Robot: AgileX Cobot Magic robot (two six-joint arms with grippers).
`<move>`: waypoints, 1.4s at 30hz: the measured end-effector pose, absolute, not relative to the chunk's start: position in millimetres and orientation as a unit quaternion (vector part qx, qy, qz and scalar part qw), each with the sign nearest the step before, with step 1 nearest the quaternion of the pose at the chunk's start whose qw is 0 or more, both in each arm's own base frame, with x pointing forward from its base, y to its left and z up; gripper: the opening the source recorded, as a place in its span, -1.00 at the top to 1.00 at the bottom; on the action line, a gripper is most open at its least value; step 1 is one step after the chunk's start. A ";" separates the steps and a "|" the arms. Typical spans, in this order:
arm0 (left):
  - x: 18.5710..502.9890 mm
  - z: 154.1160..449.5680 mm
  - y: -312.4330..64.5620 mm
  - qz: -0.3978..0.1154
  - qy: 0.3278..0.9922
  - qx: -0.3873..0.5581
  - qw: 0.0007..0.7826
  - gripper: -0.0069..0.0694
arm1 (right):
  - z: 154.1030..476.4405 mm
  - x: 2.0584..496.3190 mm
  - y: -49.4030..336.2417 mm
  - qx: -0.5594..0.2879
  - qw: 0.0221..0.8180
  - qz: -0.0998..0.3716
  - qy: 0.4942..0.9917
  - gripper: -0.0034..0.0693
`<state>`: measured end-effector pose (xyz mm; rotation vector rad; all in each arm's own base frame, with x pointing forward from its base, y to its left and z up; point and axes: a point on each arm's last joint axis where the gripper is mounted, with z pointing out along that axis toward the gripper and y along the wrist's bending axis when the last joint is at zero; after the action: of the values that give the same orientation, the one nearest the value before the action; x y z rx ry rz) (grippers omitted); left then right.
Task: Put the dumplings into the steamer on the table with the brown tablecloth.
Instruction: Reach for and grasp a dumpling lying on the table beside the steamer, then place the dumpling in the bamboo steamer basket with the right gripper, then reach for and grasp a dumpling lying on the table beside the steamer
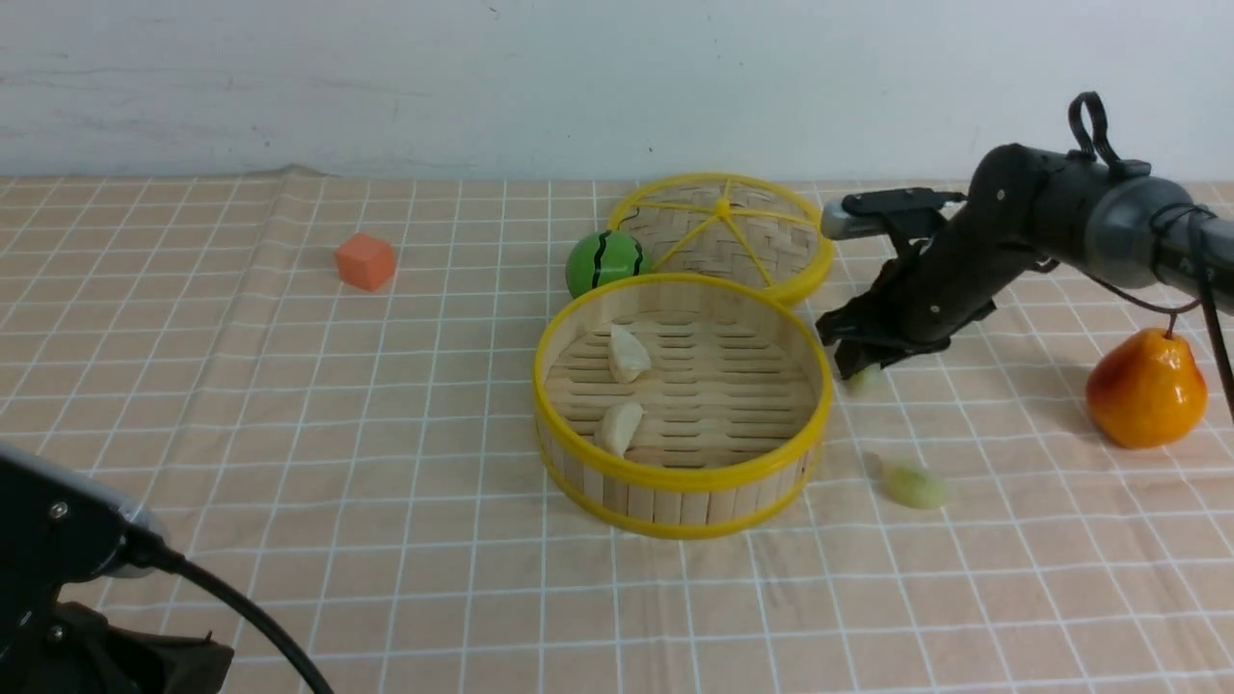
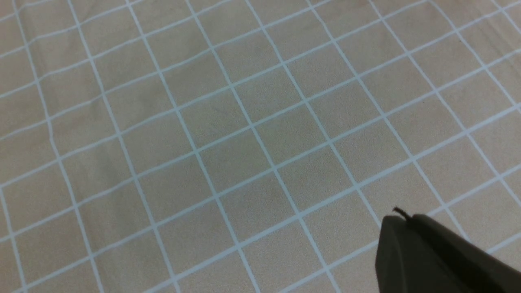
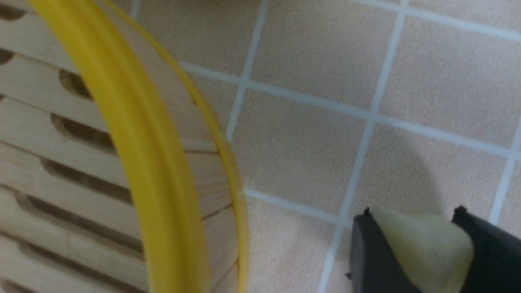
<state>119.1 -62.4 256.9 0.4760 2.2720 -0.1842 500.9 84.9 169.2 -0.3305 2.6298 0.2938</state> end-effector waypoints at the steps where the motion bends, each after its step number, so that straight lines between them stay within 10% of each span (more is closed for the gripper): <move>1: 119.1 256.9 -62.4 -0.073 0.896 0.188 0.395 0.85 | 173.7 499.2 85.2 -0.124 0.228 0.109 0.959 0.24; 10: 119.4 257.3 -62.7 -0.074 0.895 0.188 0.397 0.83 | 262.5 478.1 127.8 -0.209 0.291 0.200 0.912 0.24; 22: 119.0 257.2 -63.5 -0.081 0.896 0.183 0.396 0.81 | 184.2 490.8 180.6 -0.270 0.283 0.214 0.895 0.02; 28: 118.0 256.9 -64.9 -0.095 0.899 0.174 0.390 0.81 | 245.0 475.2 165.5 -0.288 0.297 0.219 0.884 -0.60; 36: 116.2 256.6 -67.2 -0.118 0.903 0.158 0.381 0.81 | 348.8 435.8 111.1 -0.271 0.346 0.163 0.884 -0.60; 42: 115.1 256.9 -70.0 -0.142 0.905 0.142 0.376 0.80 | 281.5 428.4 95.2 -0.259 0.221 0.119 0.933 -0.44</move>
<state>115.1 -70.0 256.9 0.3636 2.3152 -0.3632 428.4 95.2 281.5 -0.7167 2.5777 0.3294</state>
